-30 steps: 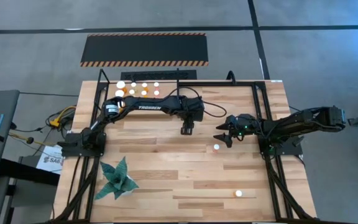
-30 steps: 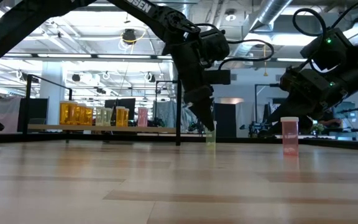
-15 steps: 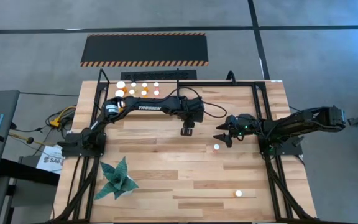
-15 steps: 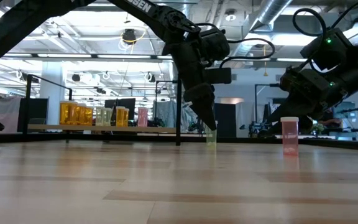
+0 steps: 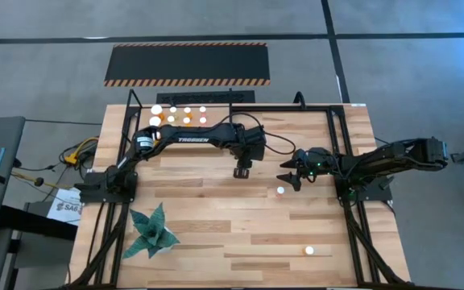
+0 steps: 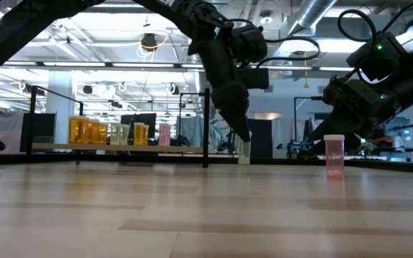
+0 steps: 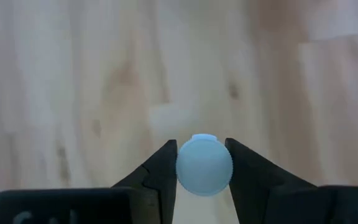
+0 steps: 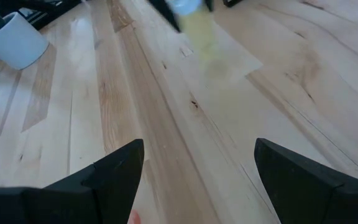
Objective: Pick and place medicine bottles onto shelf by color
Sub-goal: Put the yellow pill bottle aligned with the other yellow pill bottle on the shelf
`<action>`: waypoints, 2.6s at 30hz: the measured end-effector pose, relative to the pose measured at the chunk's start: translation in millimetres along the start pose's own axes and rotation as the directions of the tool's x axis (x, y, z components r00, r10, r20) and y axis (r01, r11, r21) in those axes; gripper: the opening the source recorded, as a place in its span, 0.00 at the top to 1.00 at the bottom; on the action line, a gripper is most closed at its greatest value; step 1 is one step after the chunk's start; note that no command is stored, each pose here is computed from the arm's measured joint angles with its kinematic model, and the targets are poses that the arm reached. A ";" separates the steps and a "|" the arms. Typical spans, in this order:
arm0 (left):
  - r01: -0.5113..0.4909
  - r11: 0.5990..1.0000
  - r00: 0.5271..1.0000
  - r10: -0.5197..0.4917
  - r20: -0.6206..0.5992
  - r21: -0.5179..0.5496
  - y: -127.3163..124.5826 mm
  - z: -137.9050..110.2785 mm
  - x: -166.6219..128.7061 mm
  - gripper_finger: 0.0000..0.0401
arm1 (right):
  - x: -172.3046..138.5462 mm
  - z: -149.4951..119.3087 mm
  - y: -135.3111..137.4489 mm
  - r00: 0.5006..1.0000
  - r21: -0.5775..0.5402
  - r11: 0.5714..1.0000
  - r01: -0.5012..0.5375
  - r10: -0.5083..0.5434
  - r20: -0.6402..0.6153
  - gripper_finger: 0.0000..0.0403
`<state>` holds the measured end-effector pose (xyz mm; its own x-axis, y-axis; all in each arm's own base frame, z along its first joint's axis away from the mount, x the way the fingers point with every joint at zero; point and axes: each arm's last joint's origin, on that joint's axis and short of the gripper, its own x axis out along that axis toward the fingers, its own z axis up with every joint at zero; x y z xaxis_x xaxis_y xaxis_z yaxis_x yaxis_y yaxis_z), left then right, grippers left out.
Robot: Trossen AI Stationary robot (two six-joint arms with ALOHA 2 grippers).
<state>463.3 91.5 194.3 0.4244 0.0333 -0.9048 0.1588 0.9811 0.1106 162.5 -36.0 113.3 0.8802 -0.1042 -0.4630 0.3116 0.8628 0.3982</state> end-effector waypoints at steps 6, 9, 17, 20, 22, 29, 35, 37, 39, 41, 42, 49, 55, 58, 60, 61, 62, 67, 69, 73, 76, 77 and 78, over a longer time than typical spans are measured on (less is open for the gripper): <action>0.149 0.989 0.988 -0.149 0.051 -0.013 -4.5 5.7 -28.0 0.74 | 0.0 -0.3 -0.1 1.000 0.000 1.000 0.001 -0.001 -0.003 0.19; 0.179 0.983 0.983 -0.177 0.044 -0.039 -5.5 0.5 -41.3 0.74 | 0.0 -0.9 -0.4 1.000 0.001 1.000 0.004 -0.004 -0.009 0.19; 0.079 0.995 0.993 -0.073 0.089 -0.065 -17.3 -32.2 -82.2 0.74 | 0.0 -2.1 -0.9 1.000 0.002 1.000 0.009 -0.009 -0.021 0.19; -0.004 0.997 0.987 0.015 0.162 -0.071 -20.8 -51.3 -101.4 0.73 | 0.0 -2.6 -1.2 1.000 0.003 1.000 0.012 -0.012 -0.027 0.19; -0.055 0.996 0.974 0.069 0.215 -0.072 -23.0 -58.1 -112.8 0.73 | 0.0 -2.7 -1.2 1.000 0.003 1.000 0.012 -0.012 -0.028 0.19; -0.073 0.997 0.971 0.079 0.226 -0.034 -31.1 -56.3 -114.2 0.74 | 0.0 -2.7 -1.2 1.000 0.003 1.000 0.012 -0.012 -0.028 0.19; -0.043 0.999 0.976 0.047 0.214 -0.024 -29.8 -55.5 -99.2 0.74 | 0.0 -2.6 -1.1 1.000 0.003 1.000 0.012 -0.011 -0.026 0.19; -0.036 0.999 0.976 0.040 0.216 -0.022 -29.8 -55.1 -97.2 0.74 | 0.0 -2.6 -1.2 1.000 0.003 1.000 0.012 -0.012 -0.027 0.19; -0.025 0.999 0.974 0.030 0.222 -0.025 -29.3 -54.4 -93.4 0.74 | 0.0 -2.6 -1.1 1.000 0.003 1.000 0.012 -0.012 -0.027 0.19; -0.028 0.999 0.972 0.033 0.233 -0.024 -29.3 -54.7 -91.1 0.74 | 0.0 -2.5 -1.1 1.000 0.003 1.000 0.012 -0.012 -0.026 0.19; -0.031 0.999 0.969 0.036 0.243 -0.026 -29.2 -54.7 -90.3 0.74 | 0.0 -2.5 -1.1 1.000 0.003 1.000 0.011 -0.011 -0.026 0.19; -0.018 0.999 0.970 0.026 0.243 -0.035 -28.4 -54.3 -76.9 0.74 | 0.0 -2.5 -1.1 1.000 0.003 1.000 0.011 -0.011 -0.025 0.19; -0.010 0.999 0.970 0.018 0.242 -0.037 -26.8 -54.3 -69.5 0.74 | 0.0 -2.4 -1.1 1.000 0.003 1.000 0.011 -0.011 -0.025 0.19; 0.006 0.999 0.970 0.005 0.242 -0.042 -25.4 -53.9 -60.6 0.74 | 0.0 -2.6 -1.1 1.000 0.003 1.000 0.012 -0.012 -0.027 0.19; 0.011 0.999 0.972 -0.002 0.237 -0.035 -25.1 -54.0 -53.9 0.74 | 0.0 -2.4 -1.1 1.000 0.003 1.000 0.011 -0.011 -0.025 0.19; 0.017 0.999 0.971 -0.008 0.239 -0.034 -25.2 -53.8 -52.4 0.74 | 0.0 -2.5 -1.1 1.000 0.003 1.000 0.011 -0.011 -0.026 0.19; 0.019 0.999 0.971 -0.010 0.240 -0.036 -25.0 -53.8 -52.1 0.74 | 0.0 -2.5 -1.1 1.000 0.003 1.000 0.012 -0.012 -0.026 0.19; 0.023 0.999 0.970 -0.013 0.243 -0.037 -24.2 -54.0 -52.5 0.74 | 0.0 -2.4 -1.1 1.000 0.003 1.000 0.011 -0.011 -0.025 0.19; 0.022 0.999 0.970 -0.012 0.244 -0.037 -24.2 -53.9 -52.5 0.74 | 0.0 -2.4 -1.1 1.000 0.003 1.000 0.011 -0.011 -0.025 0.19; 0.020 0.999 0.971 -0.012 0.240 -0.031 -23.0 -53.9 -44.5 0.74 | 0.0 -2.4 -1.0 1.000 0.003 1.000 0.011 -0.011 -0.025 0.19; 0.030 0.999 0.971 -0.021 0.239 -0.033 -21.6 -54.1 -36.4 0.73 | -0.1 -2.9 -1.3 0.999 0.003 1.000 0.013 -0.013 -0.030 0.19; 0.035 0.999 0.971 -0.027 0.237 -0.030 -21.9 -54.6 -35.3 0.73 | -0.1 -3.0 -1.4 0.999 0.004 1.000 0.014 -0.014 -0.031 0.19; 0.039 0.999 0.971 -0.031 0.239 -0.028 -22.0 -54.7 -35.2 0.73 | -0.1 -3.1 -1.4 0.999 0.004 1.000 0.014 -0.014 -0.032 0.19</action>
<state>396.0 79.2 201.2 0.6201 -0.0436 -0.7833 0.1501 0.9866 0.0640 160.9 -35.6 110.3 0.8639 -0.1005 -0.4936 0.3253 0.8594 0.3944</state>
